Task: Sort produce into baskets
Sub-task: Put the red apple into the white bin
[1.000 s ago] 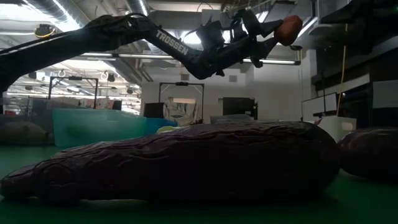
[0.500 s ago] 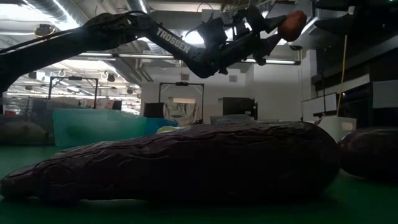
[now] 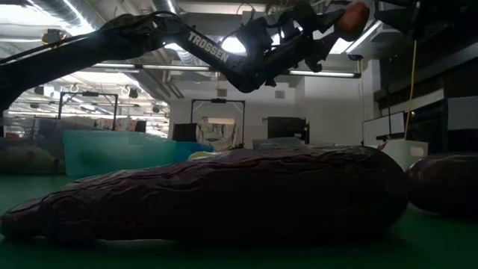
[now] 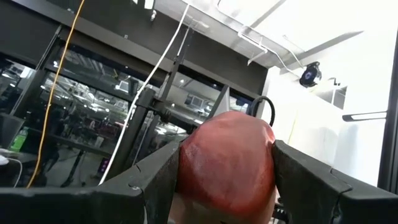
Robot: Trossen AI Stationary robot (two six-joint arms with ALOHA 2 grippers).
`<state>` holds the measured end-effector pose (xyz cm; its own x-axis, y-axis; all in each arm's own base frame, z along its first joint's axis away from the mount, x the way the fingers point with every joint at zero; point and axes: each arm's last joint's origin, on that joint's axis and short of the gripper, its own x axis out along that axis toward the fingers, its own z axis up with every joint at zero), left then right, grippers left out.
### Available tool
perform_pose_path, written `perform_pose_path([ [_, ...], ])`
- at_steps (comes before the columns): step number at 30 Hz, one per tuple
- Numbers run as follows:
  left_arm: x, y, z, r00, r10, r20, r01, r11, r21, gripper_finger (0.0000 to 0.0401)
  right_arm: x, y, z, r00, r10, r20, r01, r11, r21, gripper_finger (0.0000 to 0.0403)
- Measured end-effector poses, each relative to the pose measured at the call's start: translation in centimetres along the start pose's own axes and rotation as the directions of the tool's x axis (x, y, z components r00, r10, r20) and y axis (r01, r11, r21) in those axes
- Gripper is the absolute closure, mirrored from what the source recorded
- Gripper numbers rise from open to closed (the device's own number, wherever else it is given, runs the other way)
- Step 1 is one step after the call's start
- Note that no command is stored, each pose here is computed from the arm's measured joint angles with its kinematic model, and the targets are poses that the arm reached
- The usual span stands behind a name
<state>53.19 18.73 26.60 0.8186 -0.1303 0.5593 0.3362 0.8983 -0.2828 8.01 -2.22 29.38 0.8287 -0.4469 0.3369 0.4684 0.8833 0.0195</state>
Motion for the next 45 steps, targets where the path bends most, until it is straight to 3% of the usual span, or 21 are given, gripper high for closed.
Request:
perform_pose_path([
  [10, 0.4, -0.7, -0.6, 1.0, -0.012, -0.005, 0.012, 1.0, 0.009, 0.0168, 1.0, 0.3, 0.2, 0.999, 0.001, 0.044, 0.0, 0.999, -0.032, 0.0084],
  [22, 0.6, -1.2, -0.8, 1.0, -0.026, -0.004, 0.026, 1.0, 0.006, 0.0168, 1.1, 0.1, 0.1, 0.995, -0.096, 0.03, 0.099, 0.991, -0.094, 0.0084],
  [45, 0.8, -1.6, -1.1, 0.999, -0.034, -0.008, 0.034, 0.999, 0.032, 0.0168, 3.1, 0.8, -0.7, 0.997, -0.076, 0.018, 0.078, 0.987, -0.14, 0.0084],
])
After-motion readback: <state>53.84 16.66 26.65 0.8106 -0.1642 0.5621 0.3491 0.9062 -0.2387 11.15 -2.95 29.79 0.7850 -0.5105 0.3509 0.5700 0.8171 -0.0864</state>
